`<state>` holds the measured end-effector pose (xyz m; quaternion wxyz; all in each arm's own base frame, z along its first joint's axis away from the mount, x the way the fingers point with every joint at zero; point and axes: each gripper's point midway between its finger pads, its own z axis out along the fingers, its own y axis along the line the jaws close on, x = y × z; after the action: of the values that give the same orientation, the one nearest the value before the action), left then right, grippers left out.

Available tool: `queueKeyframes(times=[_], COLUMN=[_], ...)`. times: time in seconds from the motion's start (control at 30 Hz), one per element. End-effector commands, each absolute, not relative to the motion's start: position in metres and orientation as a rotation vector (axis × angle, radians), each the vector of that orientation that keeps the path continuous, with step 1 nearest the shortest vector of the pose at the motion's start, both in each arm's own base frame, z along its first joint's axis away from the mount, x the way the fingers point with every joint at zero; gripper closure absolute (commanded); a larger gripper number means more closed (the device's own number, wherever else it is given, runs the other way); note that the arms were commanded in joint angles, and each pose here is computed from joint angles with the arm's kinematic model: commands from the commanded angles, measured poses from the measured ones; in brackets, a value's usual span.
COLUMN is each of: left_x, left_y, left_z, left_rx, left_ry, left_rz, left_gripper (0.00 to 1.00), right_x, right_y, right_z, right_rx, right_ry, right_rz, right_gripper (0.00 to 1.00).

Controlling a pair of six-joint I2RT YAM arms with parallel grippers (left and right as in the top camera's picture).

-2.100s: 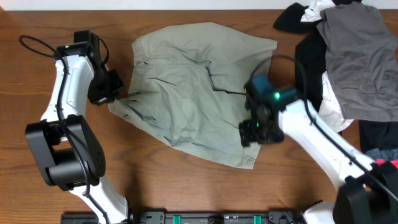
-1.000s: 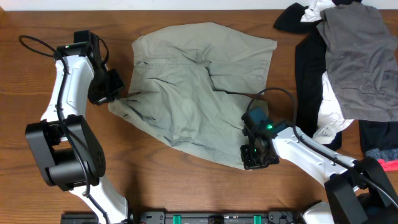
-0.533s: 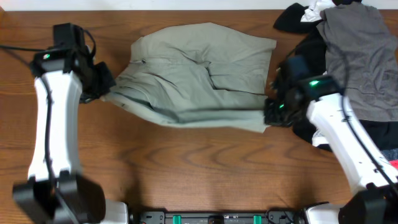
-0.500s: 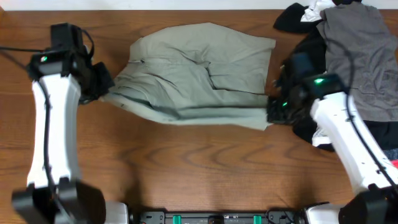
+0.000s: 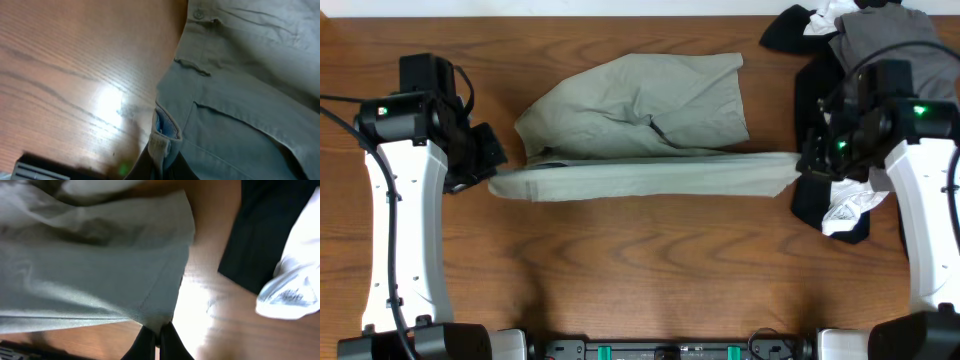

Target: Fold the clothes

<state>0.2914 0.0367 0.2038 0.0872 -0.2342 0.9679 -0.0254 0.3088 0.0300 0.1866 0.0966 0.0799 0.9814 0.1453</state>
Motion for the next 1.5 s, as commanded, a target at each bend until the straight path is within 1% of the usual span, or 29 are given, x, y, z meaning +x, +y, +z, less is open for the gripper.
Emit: queueKeyframes(times=[0.0, 0.13, 0.3, 0.43, 0.57, 0.77, 1.0, 1.17, 1.3, 1.33, 1.43, 1.47], left_x=[0.281, 0.279, 0.299, 0.319, 0.338, 0.371, 0.418, 0.453, 0.481, 0.487, 0.508, 0.513], left_y=[0.056, 0.059, 0.065, 0.067, 0.069, 0.074, 0.078, 0.066, 0.046, 0.042, 0.033, 0.032], left_z=[0.213, 0.227, 0.242, 0.234, 0.210, 0.175, 0.161, 0.148, 0.132, 0.129, 0.125, 0.126], left_rx=[-0.758, -0.796, -0.770, -0.771, -0.768, -0.759, -0.723, -0.665, -0.600, -0.588, -0.555, -0.548], left_ry=[2.841, 2.762, 2.632, 2.597, 2.588, 2.547, 2.444, 2.390, 2.362, 2.351, 2.298, 2.280], left_rz=[0.050, 0.071, 0.070, 0.059, 0.056, 0.048, 0.025, -0.005, -0.034, -0.040, -0.063, -0.069], left_gripper=[0.94, 0.94, 0.94, 0.94, 0.94, 0.94, 0.94, 0.94, 0.94, 0.92, 0.71, 0.63], right_x=[0.322, 0.358, 0.410, 0.444, 0.474, 0.505, 0.535, 0.554, 0.567, 0.570, 0.580, 0.584], right_y=[0.010, 0.012, 0.020, 0.031, 0.045, 0.049, 0.049, 0.065, 0.072, 0.071, 0.066, 0.064], right_z=[0.215, 0.228, 0.234, 0.218, 0.194, 0.169, 0.162, 0.152, 0.133, 0.127, 0.112, 0.108], right_rx=[0.131, 0.093, 0.045, 0.003, -0.021, -0.035, -0.014, -0.031, -0.021, -0.008, 0.025, 0.045], right_ry=[2.799, 2.654, 2.498, 2.458, 2.438, 2.405, 2.318, 2.268, 2.256, 2.254, 2.242, 2.232], right_rz=[0.291, 0.281, 0.287, 0.295, 0.313, 0.304, 0.306, 0.327, 0.302, 0.287, 0.244, 0.232], right_gripper=[0.99, 0.99, 0.99, 0.99, 0.99, 0.99, 0.99, 0.99, 0.99, 0.99, 0.99, 0.99])
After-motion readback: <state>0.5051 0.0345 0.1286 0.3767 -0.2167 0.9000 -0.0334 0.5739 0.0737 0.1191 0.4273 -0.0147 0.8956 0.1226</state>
